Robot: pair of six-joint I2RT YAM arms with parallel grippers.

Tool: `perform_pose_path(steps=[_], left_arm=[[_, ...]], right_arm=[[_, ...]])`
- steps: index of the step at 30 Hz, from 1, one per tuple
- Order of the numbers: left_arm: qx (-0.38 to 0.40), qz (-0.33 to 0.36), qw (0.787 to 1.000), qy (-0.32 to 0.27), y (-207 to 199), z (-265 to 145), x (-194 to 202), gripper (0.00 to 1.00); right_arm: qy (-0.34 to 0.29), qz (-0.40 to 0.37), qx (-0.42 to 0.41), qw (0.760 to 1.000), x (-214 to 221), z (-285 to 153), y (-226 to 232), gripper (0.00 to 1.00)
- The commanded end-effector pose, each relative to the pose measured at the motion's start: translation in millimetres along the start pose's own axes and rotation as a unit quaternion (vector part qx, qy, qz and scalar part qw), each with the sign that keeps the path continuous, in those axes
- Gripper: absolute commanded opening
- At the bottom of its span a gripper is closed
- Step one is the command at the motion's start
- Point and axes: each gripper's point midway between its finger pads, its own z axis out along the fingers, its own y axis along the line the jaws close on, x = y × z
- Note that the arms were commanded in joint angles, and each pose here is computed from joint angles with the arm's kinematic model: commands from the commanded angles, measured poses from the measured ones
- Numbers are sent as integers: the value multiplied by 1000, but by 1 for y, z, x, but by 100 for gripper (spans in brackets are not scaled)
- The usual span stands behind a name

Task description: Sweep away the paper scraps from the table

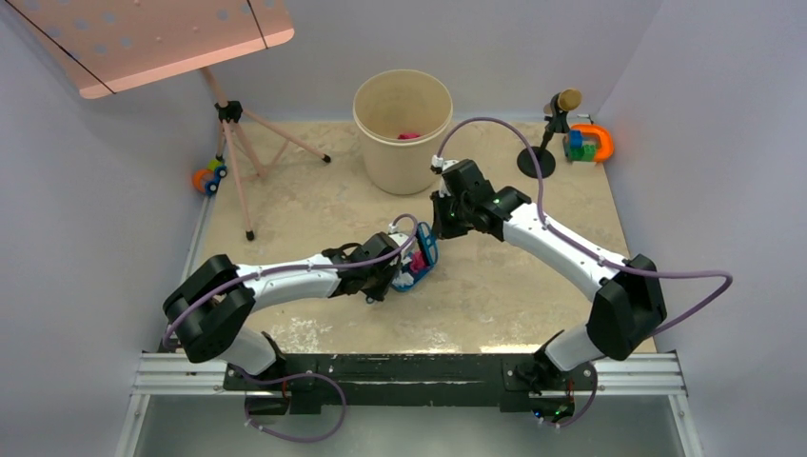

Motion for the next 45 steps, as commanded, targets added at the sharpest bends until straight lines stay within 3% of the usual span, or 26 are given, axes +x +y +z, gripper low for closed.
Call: perform_pose_path(steps=[1,8,14,24,28,36,45], left_arm=[[-3,6,999,-40,0,3,-13,0],[-8,12,999,-37,2,6,-12,0],[-8,12,999,-39,2,3,-12,0],[-10,13,999,-35,2,7,-12,0],[-12,14,999,-43,2,7,-16,0],[-28,21,996,-84,10,10,-26,0],[-32,22,993,-116,14,0,-33,0]], right_arm=[[-68,-3,51,996,-34,-29,-14,0],[-128,-16,95,987,-56,-54,-32,0],[-79,-70,165,981,-46,-21,-58,0],[-28,-141,71,987,-18,22,21,0],[-35,-125,9,991,-15,7,43,0],[-73,-106,105,986,-35,-28,0,0],[-143,-46,149,977,-58,-75,-34,0]])
